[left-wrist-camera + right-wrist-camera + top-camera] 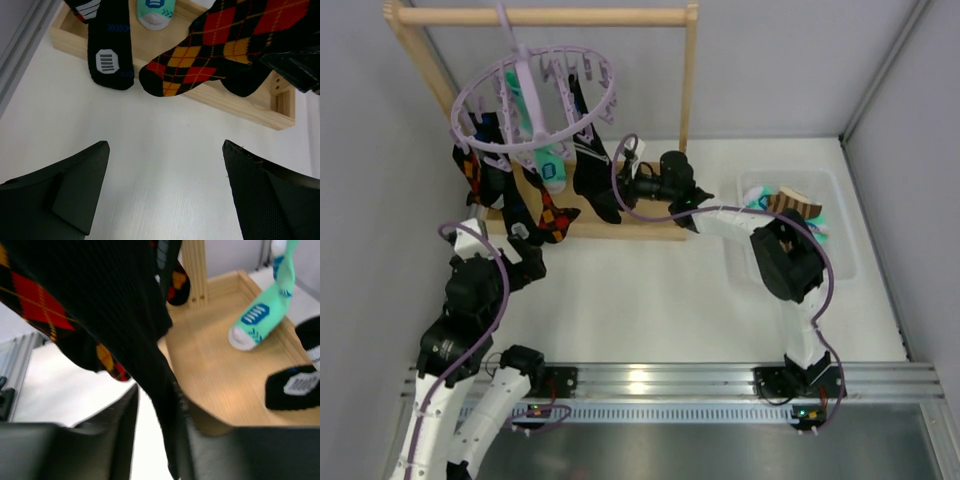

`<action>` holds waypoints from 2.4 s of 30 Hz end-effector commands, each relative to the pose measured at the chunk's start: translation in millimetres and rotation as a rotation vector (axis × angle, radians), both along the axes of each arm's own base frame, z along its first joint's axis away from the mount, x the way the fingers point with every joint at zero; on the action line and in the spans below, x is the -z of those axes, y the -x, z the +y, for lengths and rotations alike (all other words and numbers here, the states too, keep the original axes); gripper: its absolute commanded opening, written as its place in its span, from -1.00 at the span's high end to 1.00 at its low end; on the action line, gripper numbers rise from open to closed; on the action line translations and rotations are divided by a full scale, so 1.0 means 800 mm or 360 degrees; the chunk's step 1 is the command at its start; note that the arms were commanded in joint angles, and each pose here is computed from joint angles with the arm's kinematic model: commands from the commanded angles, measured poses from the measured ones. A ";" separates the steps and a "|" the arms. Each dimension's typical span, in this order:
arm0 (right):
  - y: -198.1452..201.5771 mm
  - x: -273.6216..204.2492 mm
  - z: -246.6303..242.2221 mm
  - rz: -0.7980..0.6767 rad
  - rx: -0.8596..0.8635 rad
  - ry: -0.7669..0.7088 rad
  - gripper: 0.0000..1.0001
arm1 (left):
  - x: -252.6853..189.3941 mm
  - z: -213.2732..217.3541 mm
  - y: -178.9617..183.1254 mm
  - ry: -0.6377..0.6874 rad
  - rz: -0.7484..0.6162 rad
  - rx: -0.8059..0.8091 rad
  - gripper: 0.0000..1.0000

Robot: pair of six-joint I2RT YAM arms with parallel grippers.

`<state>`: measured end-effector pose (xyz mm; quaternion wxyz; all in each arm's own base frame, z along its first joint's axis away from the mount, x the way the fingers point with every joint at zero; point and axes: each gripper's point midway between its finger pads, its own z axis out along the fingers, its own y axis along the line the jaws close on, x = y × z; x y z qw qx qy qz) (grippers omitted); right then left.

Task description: Remove the socks clipped to the hanger

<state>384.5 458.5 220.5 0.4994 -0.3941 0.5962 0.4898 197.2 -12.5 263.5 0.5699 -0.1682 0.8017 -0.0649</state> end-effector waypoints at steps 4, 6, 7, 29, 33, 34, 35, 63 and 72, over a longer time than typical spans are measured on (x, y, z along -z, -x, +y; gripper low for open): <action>0.037 -0.064 0.000 -0.0170 -0.0130 -0.0236 0.75 | -0.108 -0.053 0.020 0.0229 -0.0322 0.0391 -0.97; 0.038 -0.067 -0.001 -0.0178 -0.0091 -0.0242 0.95 | -0.145 -0.071 0.030 0.0306 -0.0390 0.0523 -0.97; 0.041 -0.070 -0.003 -0.0187 -0.0039 -0.0243 1.00 | -0.157 -0.077 0.033 0.0336 -0.0411 0.0564 -0.97; 0.138 -0.077 -0.038 -0.0122 0.0586 -0.0151 1.00 | -0.302 -0.180 -0.076 0.0500 -0.0423 0.0936 -0.90; 0.148 -0.067 -0.038 -0.0115 0.0618 -0.0122 1.00 | -0.274 -0.195 -0.107 0.0327 -0.0365 0.0700 -0.91; 0.148 -0.068 -0.039 -0.0118 0.0620 -0.0123 1.00 | -0.269 -0.198 -0.110 0.0281 -0.0361 0.0663 -0.96; 0.149 -0.068 -0.039 -0.0117 0.0620 -0.0121 1.00 | -0.260 -0.201 -0.119 0.0214 -0.0339 0.0610 -0.97; 0.164 -0.041 -0.025 -0.0134 0.0611 -0.0023 1.00 | -0.214 -0.154 -0.184 -0.0404 -0.0209 -0.0104 -0.75; 0.168 -0.037 -0.022 -0.0141 0.0589 -0.0005 1.00 | -0.201 -0.146 -0.192 -0.0483 -0.0175 -0.0213 -0.65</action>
